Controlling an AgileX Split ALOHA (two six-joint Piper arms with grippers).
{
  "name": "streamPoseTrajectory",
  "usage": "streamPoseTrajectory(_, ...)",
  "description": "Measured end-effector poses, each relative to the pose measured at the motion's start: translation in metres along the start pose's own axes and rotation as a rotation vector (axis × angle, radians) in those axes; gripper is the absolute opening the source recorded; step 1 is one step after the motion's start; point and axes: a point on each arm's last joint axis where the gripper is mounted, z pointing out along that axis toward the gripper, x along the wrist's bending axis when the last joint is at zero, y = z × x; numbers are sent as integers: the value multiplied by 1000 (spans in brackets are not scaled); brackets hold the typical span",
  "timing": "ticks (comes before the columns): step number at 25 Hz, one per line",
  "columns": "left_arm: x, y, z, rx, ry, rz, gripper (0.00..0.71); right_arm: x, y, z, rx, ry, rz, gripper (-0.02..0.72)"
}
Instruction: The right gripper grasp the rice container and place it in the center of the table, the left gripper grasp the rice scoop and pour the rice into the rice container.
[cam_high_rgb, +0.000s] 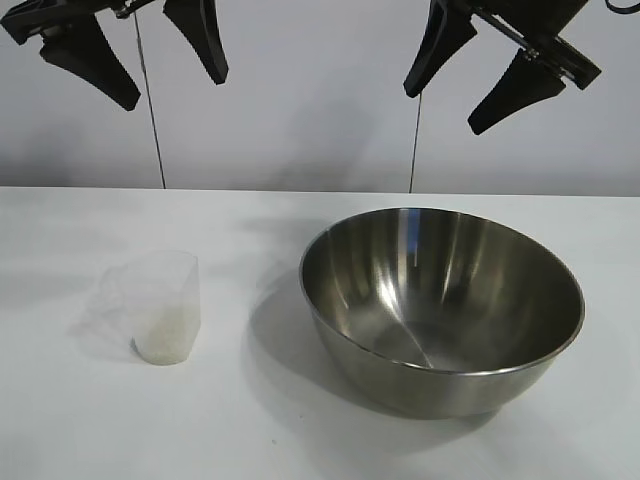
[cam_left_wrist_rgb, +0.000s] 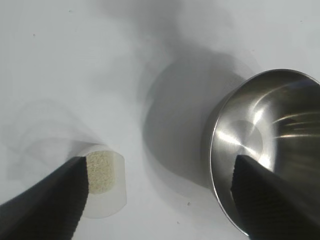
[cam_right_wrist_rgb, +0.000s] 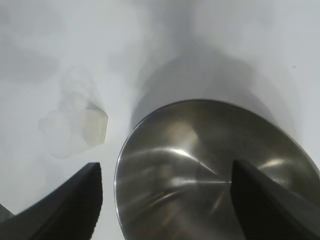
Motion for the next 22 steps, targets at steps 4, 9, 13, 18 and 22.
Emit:
streamPoseTrajectory(4,0,0,0,0,0,-1,573,0,0,0,0,1,0,496)
streamPoseTrajectory(9,0,0,0,0,0,-1,573,0,-1,0,15,-3,-8,496)
streamPoseTrajectory(13,0,0,0,-1,0,0,573,-9,-9,-1,104,-95,-55,496)
streamPoseTrajectory(18,0,0,0,-1,0,0,573,-23,-12,-3,134,-253,-31,496)
streamPoseTrajectory(22,0,0,0,-1,0,0,573,-27,-12,-4,142,-303,-36,496)
